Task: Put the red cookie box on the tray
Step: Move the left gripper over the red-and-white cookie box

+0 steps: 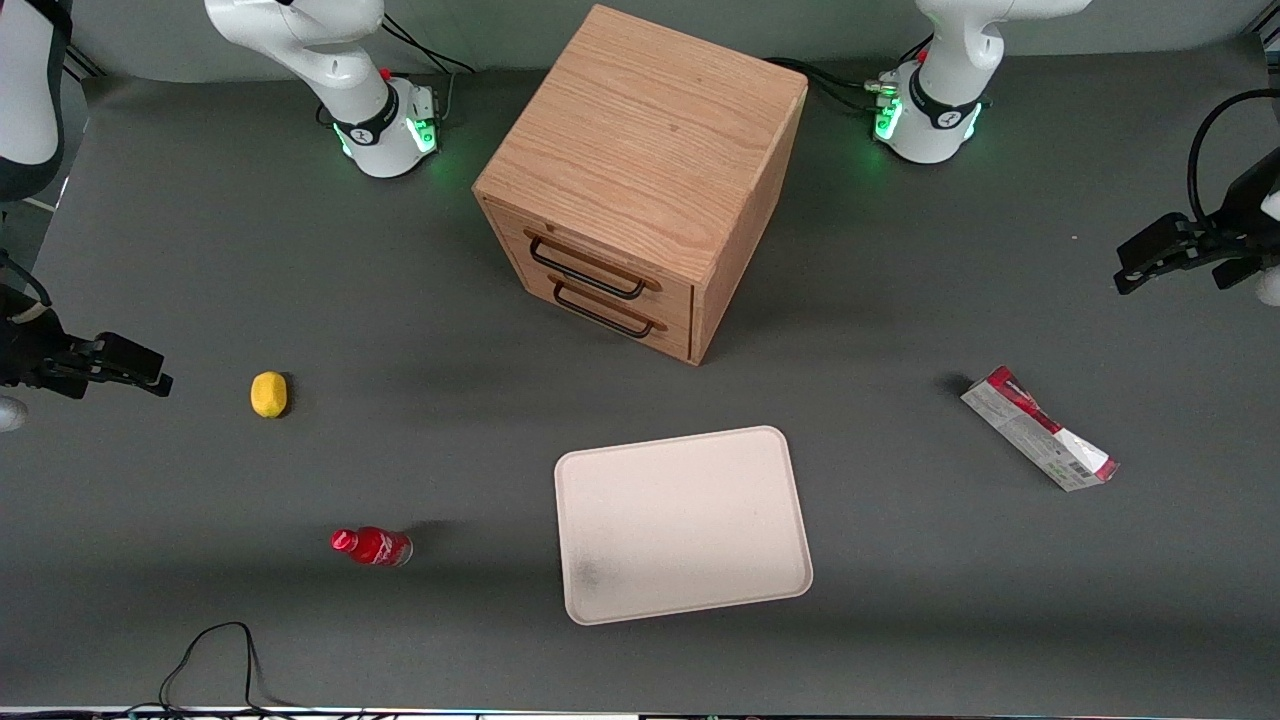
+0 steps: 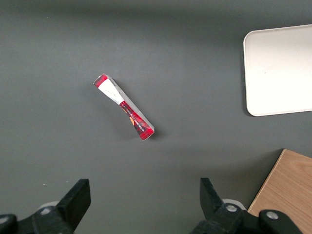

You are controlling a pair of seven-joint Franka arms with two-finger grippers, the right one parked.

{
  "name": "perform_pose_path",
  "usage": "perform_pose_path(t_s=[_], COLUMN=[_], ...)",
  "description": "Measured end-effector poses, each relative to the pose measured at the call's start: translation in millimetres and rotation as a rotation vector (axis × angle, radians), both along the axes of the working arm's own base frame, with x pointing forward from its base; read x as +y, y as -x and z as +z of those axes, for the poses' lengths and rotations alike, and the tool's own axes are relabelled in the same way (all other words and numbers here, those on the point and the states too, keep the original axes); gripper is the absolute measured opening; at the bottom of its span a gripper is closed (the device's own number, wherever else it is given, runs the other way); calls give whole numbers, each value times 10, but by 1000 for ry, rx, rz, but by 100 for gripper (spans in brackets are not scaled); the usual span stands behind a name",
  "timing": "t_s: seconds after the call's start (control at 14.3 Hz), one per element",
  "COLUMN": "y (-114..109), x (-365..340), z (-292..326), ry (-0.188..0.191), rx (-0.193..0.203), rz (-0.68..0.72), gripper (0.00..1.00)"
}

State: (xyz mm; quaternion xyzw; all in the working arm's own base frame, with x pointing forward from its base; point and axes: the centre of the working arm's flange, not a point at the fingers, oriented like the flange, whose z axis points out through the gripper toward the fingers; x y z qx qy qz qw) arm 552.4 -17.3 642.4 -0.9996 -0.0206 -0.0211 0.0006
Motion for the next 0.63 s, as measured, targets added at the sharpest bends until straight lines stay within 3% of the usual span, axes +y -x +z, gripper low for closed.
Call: perform_pose_path(t_s=[0.63], y=[14], x=[-1], z=[-13], ry=[1], rx=[14], rz=[0], gripper=[100])
